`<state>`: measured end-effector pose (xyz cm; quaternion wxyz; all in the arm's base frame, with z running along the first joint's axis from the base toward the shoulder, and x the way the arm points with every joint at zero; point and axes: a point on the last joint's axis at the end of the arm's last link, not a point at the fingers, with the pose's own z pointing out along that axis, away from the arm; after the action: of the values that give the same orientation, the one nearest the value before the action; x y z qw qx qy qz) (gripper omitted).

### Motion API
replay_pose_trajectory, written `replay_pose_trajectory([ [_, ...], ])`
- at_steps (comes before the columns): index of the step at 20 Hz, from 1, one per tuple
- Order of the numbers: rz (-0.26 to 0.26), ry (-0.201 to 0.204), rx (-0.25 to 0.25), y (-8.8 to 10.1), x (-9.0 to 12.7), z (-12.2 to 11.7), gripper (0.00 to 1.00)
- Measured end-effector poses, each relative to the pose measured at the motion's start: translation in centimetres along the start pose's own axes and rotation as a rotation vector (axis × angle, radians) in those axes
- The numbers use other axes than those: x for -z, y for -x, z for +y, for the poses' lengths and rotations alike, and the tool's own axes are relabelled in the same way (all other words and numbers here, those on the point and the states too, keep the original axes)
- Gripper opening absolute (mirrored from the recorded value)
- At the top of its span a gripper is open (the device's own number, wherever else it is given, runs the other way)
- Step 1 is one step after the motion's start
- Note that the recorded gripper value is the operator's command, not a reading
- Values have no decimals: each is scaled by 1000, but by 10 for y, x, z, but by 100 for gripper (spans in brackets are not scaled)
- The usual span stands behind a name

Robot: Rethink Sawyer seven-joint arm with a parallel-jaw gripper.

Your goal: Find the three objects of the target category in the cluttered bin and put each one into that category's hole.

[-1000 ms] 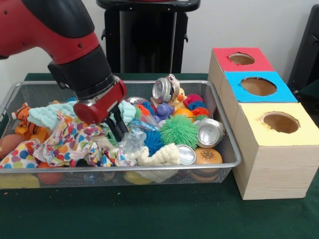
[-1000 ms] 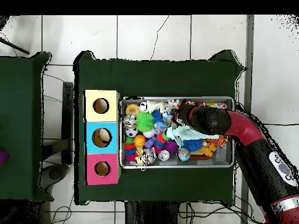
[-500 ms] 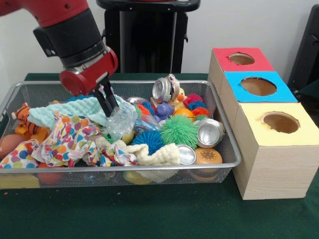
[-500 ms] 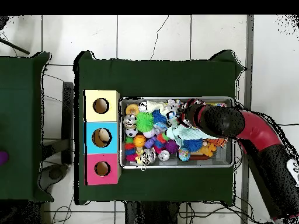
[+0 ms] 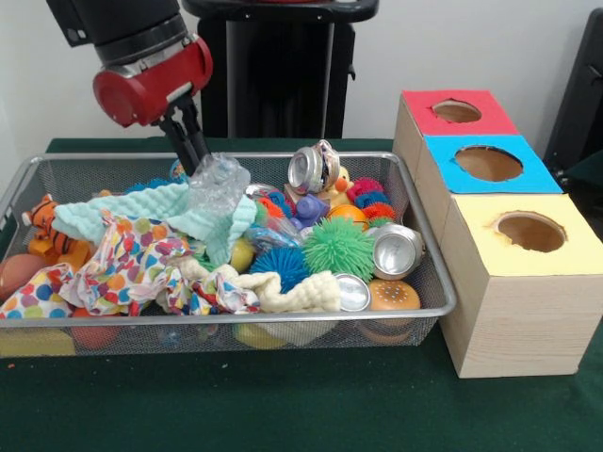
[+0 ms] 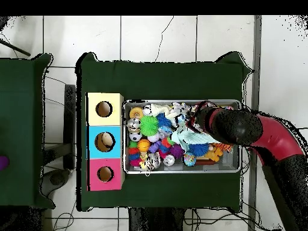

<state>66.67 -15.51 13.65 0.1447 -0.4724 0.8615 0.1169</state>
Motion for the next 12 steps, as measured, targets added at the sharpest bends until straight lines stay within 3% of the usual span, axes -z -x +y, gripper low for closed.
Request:
replay_pose_trajectory([
  [12, 52, 9, 51, 17, 22, 34, 0],
])
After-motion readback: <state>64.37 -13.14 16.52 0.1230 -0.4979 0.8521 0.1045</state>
